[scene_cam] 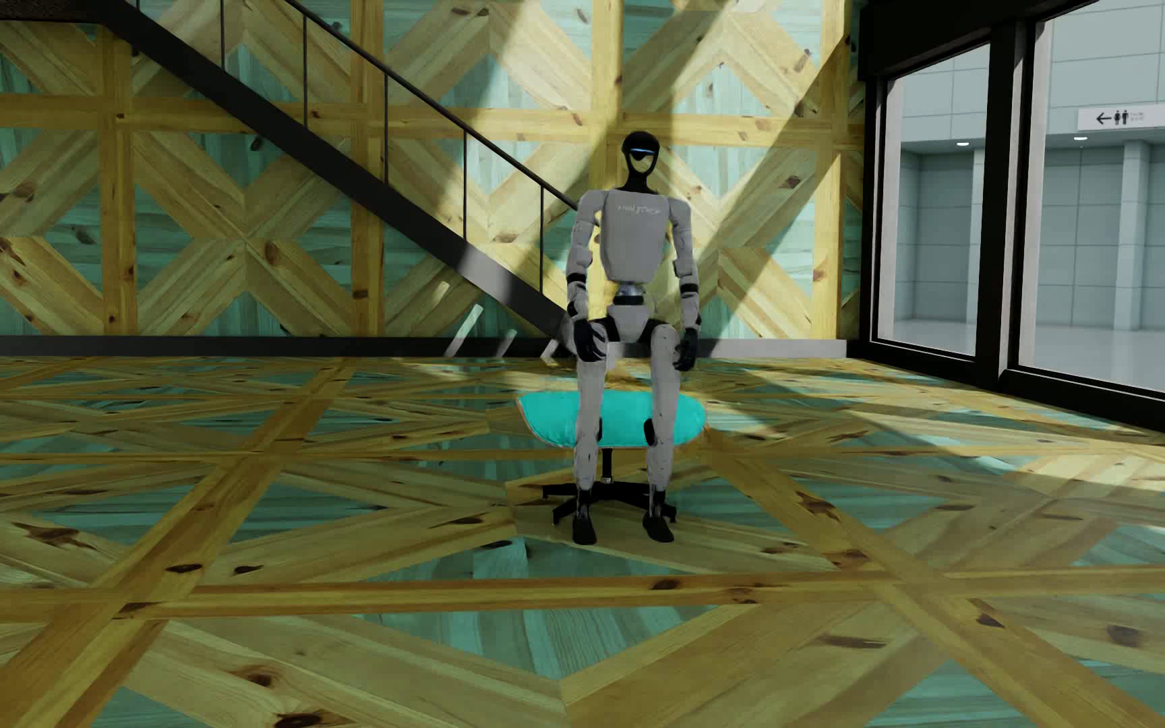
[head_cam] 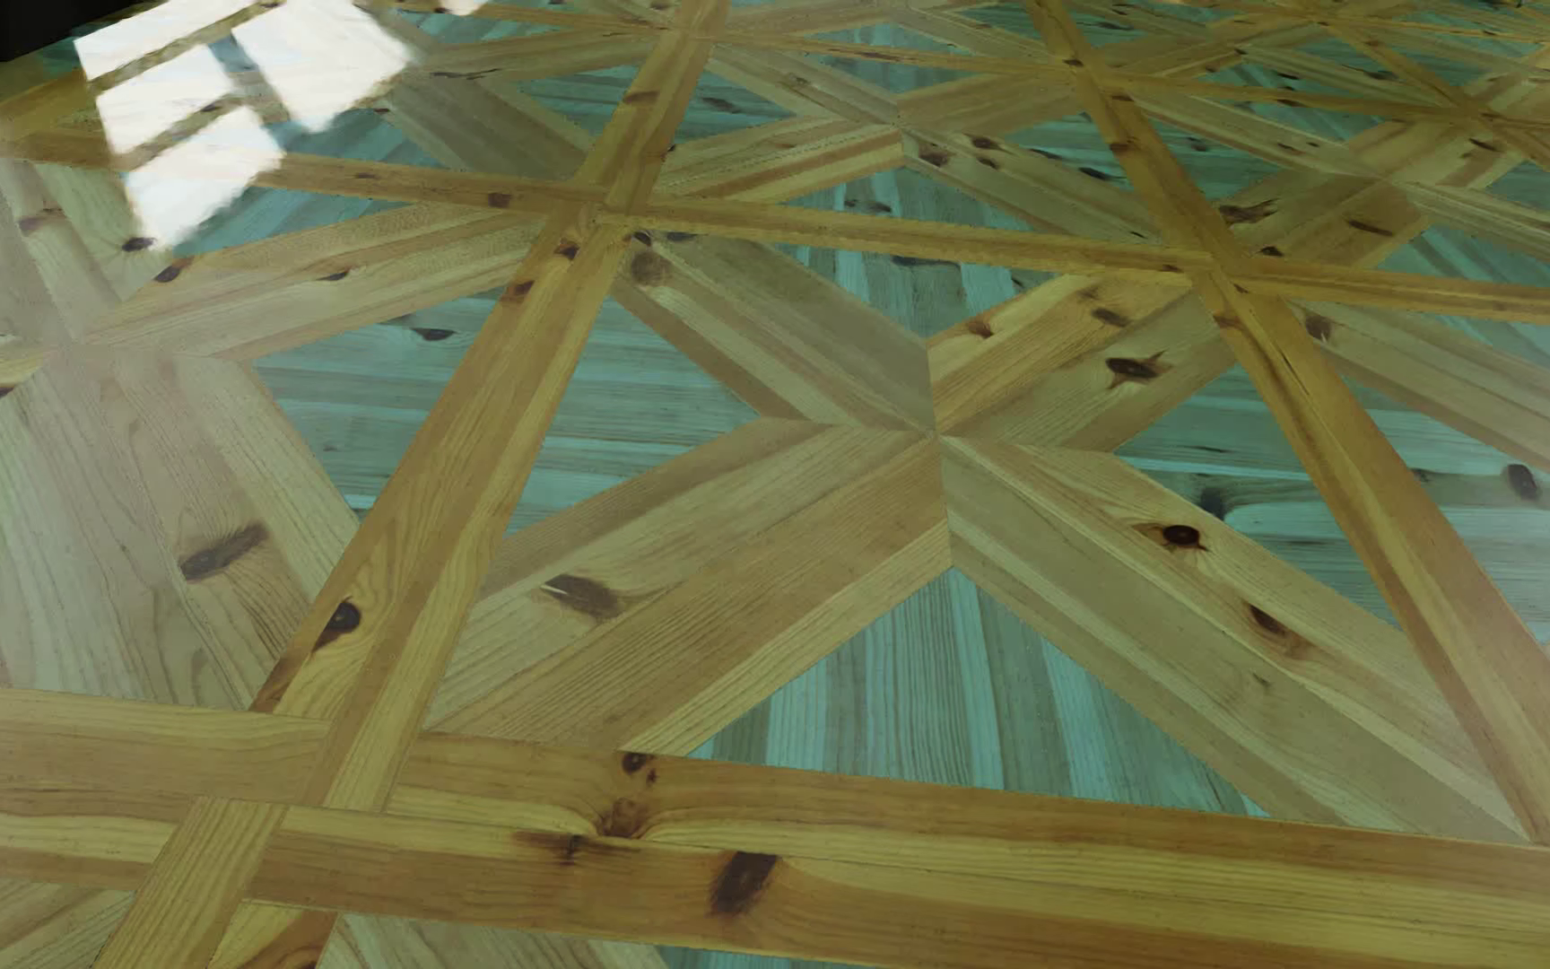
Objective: Sit on the teal chair
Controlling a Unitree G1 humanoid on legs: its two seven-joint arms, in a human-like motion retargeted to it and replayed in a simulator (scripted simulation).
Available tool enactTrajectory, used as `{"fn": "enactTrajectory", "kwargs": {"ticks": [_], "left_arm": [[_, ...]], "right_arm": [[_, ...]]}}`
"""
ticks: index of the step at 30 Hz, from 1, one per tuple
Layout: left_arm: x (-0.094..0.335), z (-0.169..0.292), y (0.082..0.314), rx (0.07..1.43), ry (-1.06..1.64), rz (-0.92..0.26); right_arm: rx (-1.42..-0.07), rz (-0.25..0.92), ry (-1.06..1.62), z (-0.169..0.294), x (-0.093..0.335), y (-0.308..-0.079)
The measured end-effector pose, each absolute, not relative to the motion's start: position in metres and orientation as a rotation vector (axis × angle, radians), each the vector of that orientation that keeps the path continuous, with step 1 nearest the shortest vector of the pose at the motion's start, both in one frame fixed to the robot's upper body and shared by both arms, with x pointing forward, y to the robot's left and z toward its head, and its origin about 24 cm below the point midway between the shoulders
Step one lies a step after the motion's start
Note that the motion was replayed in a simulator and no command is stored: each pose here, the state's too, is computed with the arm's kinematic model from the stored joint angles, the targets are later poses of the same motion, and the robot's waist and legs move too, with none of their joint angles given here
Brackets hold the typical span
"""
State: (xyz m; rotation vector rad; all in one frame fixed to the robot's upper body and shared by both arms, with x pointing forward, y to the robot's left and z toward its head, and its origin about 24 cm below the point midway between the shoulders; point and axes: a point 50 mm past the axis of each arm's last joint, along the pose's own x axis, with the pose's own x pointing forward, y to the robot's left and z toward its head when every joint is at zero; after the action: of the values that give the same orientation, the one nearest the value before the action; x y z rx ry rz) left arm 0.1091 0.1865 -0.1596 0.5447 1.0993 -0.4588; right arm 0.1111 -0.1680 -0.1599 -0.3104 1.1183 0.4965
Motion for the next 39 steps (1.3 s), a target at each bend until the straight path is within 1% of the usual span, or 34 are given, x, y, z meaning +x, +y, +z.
{"fn": "enactTrajectory", "kwargs": {"ticks": [1,2,3,4,5,6,8,10,11,12,14,17,22,25,28,31,32,34,35,36,39], "left_arm": [[0.116,-0.157,0.197,0.568,1.102,-0.428],[0.121,-0.152,0.208,0.612,1.096,-0.44],[0.127,-0.147,0.217,0.667,1.067,-0.483],[0.132,-0.142,0.228,0.72,1.044,-0.507],[0.132,-0.139,0.239,0.749,1.052,-0.503],[0.129,-0.139,0.249,0.766,1.081,-0.464],[0.116,-0.141,0.269,0.768,1.157,-0.321],[0.105,-0.143,0.279,0.772,1.211,-0.219],[0.101,-0.144,0.28,0.771,1.227,-0.207],[0.099,-0.145,0.28,0.768,1.23,-0.215],[0.097,-0.146,0.272,0.752,1.212,-0.265],[0.1,-0.151,0.25,0.72,1.17,-0.344],[0.111,-0.156,0.209,0.656,1.12,-0.462],[0.131,-0.15,0.201,0.66,1.062,-0.519],[0.162,-0.136,0.193,0.732,0.966,-0.654],[0.197,-0.117,0.18,0.837,0.829,-0.747],[0.211,-0.108,0.174,0.876,0.769,-0.771],[0.236,-0.089,0.158,0.971,0.631,-0.834],[0.245,-0.082,0.15,1.037,0.572,-0.851],[0.265,-0.063,0.144,1.04,0.469,-0.902],[0.289,-0.036,0.122,1.219,0.291,-0.975]], "right_arm": [[-0.346,0.514,1.086,-0.158,0.118,-0.166],[-0.37,0.484,1.087,-0.156,0.122,-0.176],[-0.384,0.496,1.076,-0.152,0.129,-0.187],[-0.429,0.541,1.058,-0.147,0.135,-0.195],[-0.476,0.555,1.056,-0.145,0.137,-0.204],[-0.512,0.531,1.065,-0.145,0.136,-0.213],[-0.526,0.384,1.113,-0.148,0.127,-0.233],[-0.519,0.22,1.188,-0.153,0.111,-0.245],[-0.506,0.175,1.215,-0.155,0.105,-0.248],[-0.503,0.175,1.224,-0.156,0.101,-0.248],[-0.502,0.241,1.213,-0.156,0.1,-0.244],[-0.482,0.33,1.173,-0.158,0.1,-0.228],[-0.408,0.399,1.152,-0.16,0.107,-0.2],[-0.397,0.463,1.105,-0.155,0.127,-0.189],[-0.474,0.549,1.008,-0.143,0.158,-0.177],[-0.596,0.635,0.854,-0.121,0.199,-0.165],[-0.634,0.647,0.794,-0.111,0.215,-0.161],[-0.699,0.644,0.675,-0.091,0.242,-0.156],[-0.741,0.623,0.617,-0.081,0.255,-0.154],[-0.766,0.674,0.509,-0.068,0.266,-0.145],[-0.897,0.731,0.324,-0.033,0.296,-0.132]]}}
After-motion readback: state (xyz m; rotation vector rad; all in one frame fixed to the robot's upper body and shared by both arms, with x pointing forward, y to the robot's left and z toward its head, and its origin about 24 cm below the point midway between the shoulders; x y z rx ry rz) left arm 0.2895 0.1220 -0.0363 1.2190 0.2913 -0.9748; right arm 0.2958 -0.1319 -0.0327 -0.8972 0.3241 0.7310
